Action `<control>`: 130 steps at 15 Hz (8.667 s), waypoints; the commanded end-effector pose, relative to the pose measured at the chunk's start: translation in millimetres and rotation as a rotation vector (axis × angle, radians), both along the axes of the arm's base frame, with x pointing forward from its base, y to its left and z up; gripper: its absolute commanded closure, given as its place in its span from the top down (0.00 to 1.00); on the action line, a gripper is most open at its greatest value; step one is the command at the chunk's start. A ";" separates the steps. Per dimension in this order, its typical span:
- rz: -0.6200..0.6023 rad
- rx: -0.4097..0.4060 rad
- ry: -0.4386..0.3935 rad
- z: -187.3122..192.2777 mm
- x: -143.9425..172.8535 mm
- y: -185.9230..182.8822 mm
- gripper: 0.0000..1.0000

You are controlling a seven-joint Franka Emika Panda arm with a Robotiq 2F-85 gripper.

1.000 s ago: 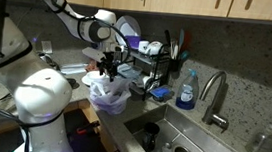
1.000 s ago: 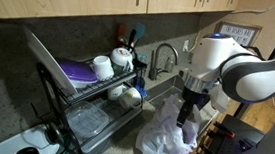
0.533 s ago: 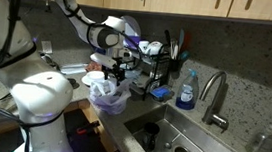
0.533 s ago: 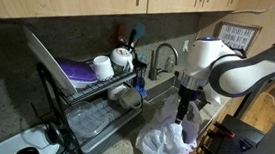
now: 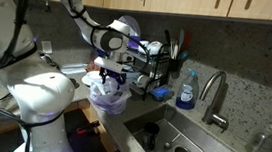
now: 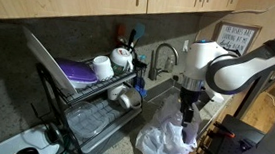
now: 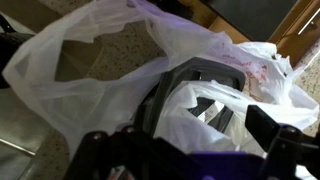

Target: Move the plastic bag to the right then remove the plastic container from the plastic bag.

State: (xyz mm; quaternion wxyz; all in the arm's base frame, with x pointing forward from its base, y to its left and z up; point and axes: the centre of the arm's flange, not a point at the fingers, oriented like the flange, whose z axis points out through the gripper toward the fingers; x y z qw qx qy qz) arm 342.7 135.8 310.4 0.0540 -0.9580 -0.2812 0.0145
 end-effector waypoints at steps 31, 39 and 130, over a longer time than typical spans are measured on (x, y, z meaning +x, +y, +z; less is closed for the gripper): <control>-0.205 0.026 -0.108 -40.0 29.9 27.1 0.54; -0.193 0.071 -0.189 -16.4 33.2 57.2 0.00; -0.595 0.116 0.137 -68.9 66.5 -47.9 0.50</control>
